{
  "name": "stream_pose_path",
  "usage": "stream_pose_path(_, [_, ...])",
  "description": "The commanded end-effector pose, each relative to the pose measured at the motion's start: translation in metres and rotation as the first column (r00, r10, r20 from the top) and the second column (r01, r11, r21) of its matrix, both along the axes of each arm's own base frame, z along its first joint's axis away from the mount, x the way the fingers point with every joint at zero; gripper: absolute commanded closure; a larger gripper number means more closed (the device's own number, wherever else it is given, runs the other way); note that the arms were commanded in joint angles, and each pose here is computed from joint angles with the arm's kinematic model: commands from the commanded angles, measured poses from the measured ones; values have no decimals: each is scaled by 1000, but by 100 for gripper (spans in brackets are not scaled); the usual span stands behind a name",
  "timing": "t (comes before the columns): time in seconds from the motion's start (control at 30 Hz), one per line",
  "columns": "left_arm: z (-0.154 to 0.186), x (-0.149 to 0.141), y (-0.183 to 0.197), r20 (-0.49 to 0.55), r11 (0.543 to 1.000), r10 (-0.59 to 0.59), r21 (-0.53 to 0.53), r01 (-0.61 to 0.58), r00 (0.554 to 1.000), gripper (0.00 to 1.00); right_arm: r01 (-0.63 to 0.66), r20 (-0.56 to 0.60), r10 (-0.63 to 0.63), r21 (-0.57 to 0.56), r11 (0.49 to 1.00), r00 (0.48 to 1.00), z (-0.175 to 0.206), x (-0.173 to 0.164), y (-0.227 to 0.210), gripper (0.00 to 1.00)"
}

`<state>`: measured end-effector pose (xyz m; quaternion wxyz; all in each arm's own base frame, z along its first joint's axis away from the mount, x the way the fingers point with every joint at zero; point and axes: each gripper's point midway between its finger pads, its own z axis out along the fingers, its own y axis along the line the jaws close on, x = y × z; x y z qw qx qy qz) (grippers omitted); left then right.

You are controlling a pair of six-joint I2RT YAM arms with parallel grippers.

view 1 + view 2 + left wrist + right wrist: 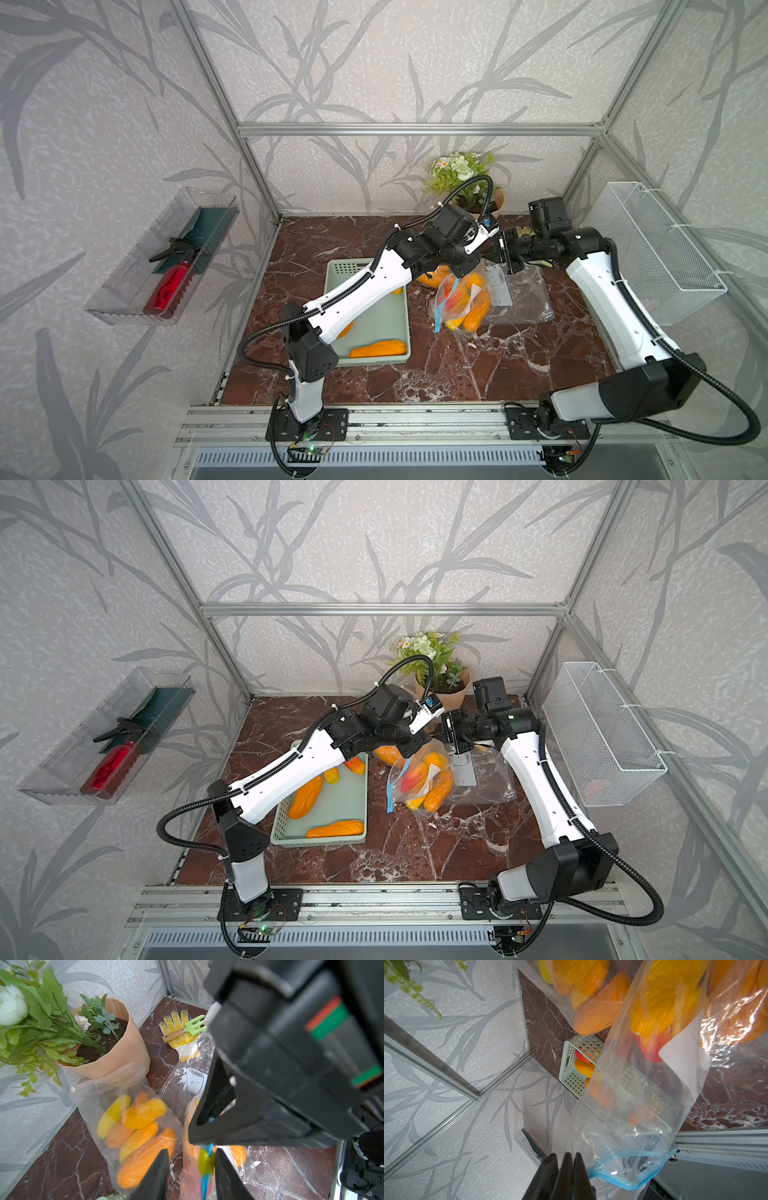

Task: Place the mango in a zip-top bag and seal the zipper
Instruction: Zip the zipper on the zipper food storage bag.

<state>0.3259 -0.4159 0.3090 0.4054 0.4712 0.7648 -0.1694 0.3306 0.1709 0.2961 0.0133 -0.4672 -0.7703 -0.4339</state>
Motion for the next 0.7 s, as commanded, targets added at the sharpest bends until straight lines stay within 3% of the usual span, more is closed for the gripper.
stream_pose_path(0.0, [-2,1,-6,-2,1000,-29,5,29,1000,68,-9,24,8,9,1000,1000,13,-1,1,100])
stream_pose_path(0.1, [-4,2,-8,-2,1000,-29,5,29,1000,69,-10,26,10,9,1000,1000,14,-1,1,100])
stream_pose_path(0.27, [3,5,-9,10,1000,-21,-11,21,1000,94,-8,23,8,-3,1000,1000,13,-2,-1,100])
stream_pose_path(0.4, [9,2,-8,34,1000,-18,-7,19,999,94,-11,28,11,-14,1000,1000,14,0,-1,100])
stream_pose_path(0.53, [7,1,-8,52,1000,-10,16,9,999,80,-19,35,20,-25,999,999,16,2,-1,100])
stream_pose_path(0.67, [6,3,-10,54,1000,-15,17,14,998,96,-29,35,30,-36,999,999,17,2,0,100])
